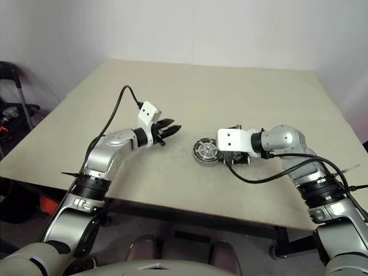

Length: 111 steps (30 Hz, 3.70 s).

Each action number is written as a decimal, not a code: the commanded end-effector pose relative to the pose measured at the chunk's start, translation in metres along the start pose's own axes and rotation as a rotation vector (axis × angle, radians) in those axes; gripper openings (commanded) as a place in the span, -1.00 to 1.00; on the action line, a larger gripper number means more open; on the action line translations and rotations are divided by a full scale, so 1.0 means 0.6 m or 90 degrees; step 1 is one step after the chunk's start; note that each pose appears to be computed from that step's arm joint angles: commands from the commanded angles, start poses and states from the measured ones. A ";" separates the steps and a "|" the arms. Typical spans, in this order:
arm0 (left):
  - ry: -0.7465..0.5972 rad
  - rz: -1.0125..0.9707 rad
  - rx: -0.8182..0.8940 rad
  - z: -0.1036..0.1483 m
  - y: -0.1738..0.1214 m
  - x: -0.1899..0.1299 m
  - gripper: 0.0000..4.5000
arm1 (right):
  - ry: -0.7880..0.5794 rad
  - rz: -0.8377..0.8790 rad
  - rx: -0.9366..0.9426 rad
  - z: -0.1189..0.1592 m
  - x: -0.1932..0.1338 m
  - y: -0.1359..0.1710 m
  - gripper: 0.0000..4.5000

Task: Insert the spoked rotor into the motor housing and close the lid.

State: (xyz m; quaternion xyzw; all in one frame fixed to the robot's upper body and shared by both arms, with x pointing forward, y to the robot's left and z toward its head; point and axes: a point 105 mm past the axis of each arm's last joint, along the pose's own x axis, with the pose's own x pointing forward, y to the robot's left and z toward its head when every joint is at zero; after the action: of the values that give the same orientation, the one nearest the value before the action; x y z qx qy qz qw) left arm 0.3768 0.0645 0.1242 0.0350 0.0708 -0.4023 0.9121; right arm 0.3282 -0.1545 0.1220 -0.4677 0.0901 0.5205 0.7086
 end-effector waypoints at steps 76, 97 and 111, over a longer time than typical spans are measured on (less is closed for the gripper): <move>-0.034 -0.042 0.020 0.035 0.007 -0.013 -0.10 | -0.413 -0.211 1.114 0.052 -0.034 0.017 0.98; -0.036 -0.022 0.020 0.038 0.023 -0.020 -0.10 | -0.304 -0.378 0.881 0.000 -0.051 -0.019 0.98; -0.037 -0.017 0.022 0.036 0.025 -0.018 -0.10 | -0.298 -0.385 0.878 -0.010 -0.050 -0.016 0.98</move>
State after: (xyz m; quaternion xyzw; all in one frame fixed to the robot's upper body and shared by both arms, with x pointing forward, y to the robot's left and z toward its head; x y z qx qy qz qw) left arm 0.3792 0.0789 0.1288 0.0278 0.0715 -0.4185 0.9050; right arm 0.3240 -0.1760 0.1321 0.1966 0.1336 0.2156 0.9471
